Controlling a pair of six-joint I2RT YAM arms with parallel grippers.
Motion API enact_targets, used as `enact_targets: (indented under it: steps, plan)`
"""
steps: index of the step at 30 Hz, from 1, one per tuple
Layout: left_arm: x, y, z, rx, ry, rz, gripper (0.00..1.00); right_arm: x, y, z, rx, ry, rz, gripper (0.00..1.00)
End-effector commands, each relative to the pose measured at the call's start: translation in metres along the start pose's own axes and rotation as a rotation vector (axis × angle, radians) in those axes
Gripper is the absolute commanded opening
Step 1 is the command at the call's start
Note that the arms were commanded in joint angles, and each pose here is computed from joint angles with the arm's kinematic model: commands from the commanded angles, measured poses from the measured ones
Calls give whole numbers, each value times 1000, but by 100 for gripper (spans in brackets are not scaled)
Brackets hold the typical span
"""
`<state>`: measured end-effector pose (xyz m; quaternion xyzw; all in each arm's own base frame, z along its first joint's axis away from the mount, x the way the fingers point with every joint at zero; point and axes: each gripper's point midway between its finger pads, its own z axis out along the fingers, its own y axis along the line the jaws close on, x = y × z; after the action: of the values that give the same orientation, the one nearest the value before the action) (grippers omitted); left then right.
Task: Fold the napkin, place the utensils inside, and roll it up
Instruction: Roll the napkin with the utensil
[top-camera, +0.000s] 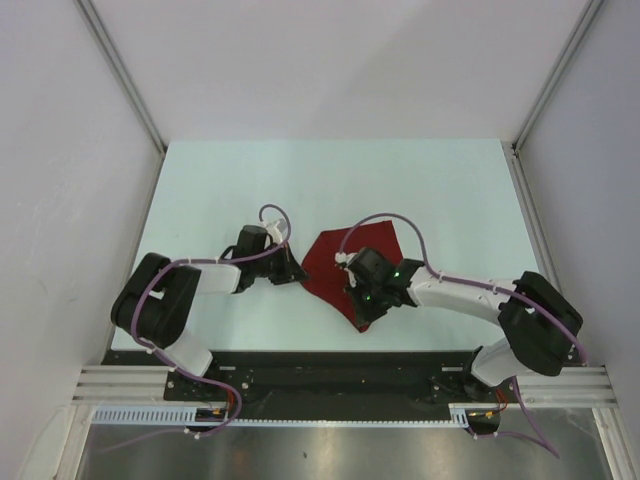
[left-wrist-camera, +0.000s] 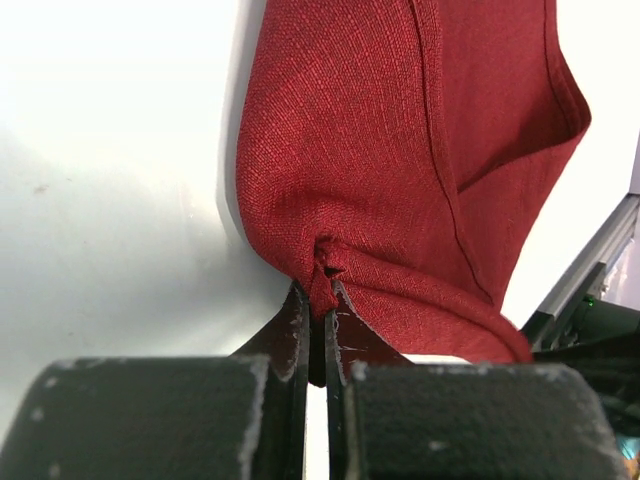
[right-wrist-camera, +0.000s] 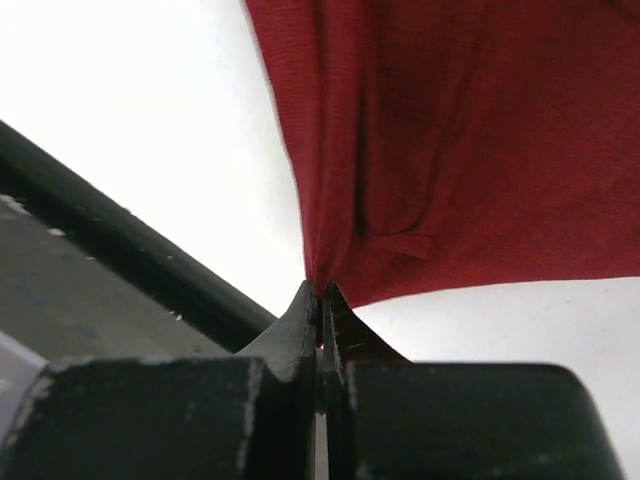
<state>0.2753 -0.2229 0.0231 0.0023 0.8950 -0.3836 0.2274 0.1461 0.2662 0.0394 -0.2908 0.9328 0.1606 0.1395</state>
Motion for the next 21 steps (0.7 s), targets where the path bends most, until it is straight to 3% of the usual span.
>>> enact_targets:
  steps: [1,9,21]
  plan:
    - [-28,-5,-4,-24,-69,69,0,-9,13,-13,-245,-1,75,0]
    - [-31,0,0,-53,-56,86,0,4,-25,0,-242,111,254,0]
    - [-34,6,5,-80,-46,99,0,24,-60,22,-67,209,320,0]
